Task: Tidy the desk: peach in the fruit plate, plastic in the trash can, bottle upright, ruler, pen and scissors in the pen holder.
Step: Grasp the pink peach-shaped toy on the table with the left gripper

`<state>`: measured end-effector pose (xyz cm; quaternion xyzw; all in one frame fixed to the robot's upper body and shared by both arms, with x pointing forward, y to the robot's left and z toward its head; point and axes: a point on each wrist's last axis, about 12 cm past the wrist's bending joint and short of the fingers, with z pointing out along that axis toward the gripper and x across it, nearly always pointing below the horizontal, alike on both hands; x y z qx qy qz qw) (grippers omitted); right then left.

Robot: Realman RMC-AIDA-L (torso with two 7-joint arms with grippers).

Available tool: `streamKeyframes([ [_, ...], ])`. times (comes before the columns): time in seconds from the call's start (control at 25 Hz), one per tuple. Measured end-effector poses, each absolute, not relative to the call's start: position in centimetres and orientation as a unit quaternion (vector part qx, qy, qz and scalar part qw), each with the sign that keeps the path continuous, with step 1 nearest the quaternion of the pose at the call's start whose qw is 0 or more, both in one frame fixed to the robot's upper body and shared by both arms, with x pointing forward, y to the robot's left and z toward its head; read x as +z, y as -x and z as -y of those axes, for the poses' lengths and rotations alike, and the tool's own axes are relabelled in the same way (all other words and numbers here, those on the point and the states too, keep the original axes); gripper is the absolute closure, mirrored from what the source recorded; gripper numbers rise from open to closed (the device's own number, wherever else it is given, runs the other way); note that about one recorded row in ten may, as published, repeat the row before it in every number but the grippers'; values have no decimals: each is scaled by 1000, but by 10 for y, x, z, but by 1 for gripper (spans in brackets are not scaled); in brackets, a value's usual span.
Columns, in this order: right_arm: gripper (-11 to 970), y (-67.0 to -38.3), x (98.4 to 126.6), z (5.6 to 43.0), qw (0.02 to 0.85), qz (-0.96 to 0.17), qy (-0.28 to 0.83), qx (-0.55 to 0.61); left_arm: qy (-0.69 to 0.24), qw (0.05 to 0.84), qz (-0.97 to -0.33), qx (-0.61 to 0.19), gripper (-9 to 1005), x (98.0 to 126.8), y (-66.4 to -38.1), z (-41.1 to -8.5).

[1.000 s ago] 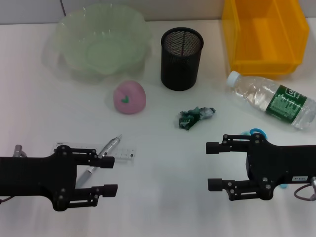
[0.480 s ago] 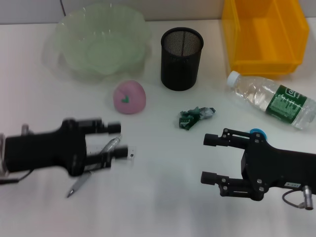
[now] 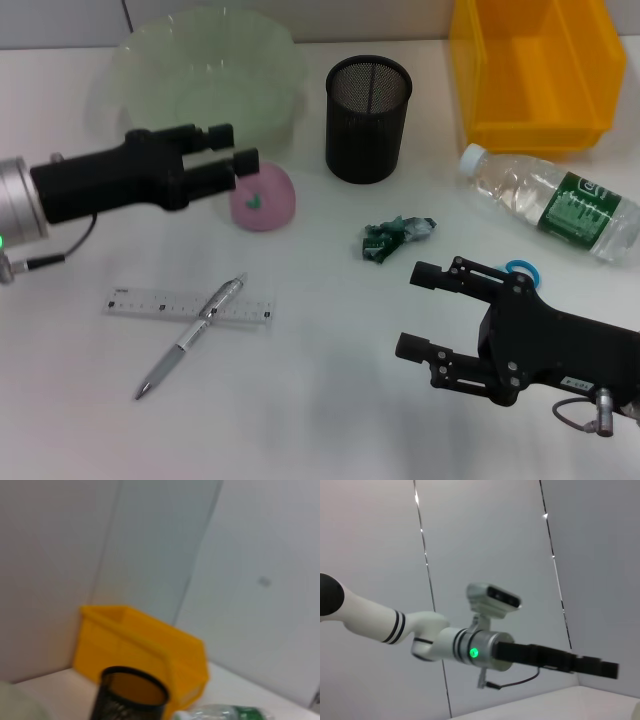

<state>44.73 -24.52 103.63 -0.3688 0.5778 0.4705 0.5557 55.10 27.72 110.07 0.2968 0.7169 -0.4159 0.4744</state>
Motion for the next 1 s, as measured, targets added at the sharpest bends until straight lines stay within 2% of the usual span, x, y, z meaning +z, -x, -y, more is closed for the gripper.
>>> streamKeyframes([
  [0.12,224,-445,1035,246,555,-581,363,471,-298,471,-726,-404,414,1105,-558,-277],
  [0.36,223,-442,1033,248,558,-586,355,468,-345,409,-767,-355,413,1114,-577,-255],
  [0.52,223,-442,1032,248,557,-587,354,468,-355,384,-783,-338,368,1115,-583,-245],
  [0.8,224,-443,1031,247,556,-591,355,465,-402,345,-808,-256,289,1122,-601,-215],
  [1.0,225,-444,1031,246,556,-591,356,464,-422,338,-807,-237,181,1122,-605,-207],
])
